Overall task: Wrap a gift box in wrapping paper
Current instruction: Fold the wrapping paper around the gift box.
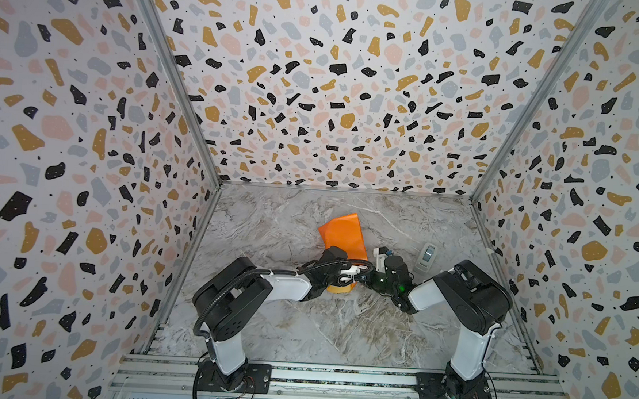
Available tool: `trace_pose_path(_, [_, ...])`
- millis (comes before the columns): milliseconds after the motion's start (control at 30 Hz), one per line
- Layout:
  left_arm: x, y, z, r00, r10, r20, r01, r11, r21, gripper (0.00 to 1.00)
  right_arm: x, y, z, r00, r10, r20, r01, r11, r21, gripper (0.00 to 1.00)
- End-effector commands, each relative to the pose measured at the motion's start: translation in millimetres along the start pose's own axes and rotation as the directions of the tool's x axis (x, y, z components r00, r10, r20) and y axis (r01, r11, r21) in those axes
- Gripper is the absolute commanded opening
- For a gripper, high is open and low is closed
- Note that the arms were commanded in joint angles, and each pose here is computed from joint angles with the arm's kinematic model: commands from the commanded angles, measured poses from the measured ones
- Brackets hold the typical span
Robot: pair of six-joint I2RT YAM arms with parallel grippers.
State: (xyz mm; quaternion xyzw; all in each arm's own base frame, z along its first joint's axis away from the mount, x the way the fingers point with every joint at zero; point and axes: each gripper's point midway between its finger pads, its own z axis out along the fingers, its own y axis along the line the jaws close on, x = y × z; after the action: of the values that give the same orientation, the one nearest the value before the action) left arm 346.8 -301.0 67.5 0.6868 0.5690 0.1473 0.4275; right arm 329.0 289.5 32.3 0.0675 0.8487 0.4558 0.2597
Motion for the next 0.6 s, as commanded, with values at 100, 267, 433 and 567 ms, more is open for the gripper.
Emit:
trace_pose_path(100, [3.8, -24.7, 5.1, 1.000, 0.005, -0.007, -0.004, 0.996, 0.089, 0.63, -12.0, 2.0, 1.2, 0.998, 0.014, 0.067, -0.014, 1.000, -0.001, 0.11])
trace_pose_path(267, [3.9, -23.8, 4.9, 1.000, 0.001, -0.008, 0.000, 0.996, 0.086, 0.62, -6.6, -4.2, 2.1, 0.999, 0.017, 0.048, -0.017, 1.000, 0.005, 0.11])
trace_pose_path(433, [3.7, -23.3, 4.7, 1.000, 0.001, -0.008, 0.000, 0.996, 0.084, 0.62, -8.2, -11.0, -10.0, 0.999, 0.005, 0.038, -0.005, 1.000, 0.019, 0.12])
trace_pose_path(567, [4.0, -23.0, 5.1, 1.000, 0.000, -0.010, 0.001, 0.997, 0.081, 0.62, -13.5, -3.3, -16.8, 0.999, -0.028, 0.017, 0.029, 0.999, -0.015, 0.15])
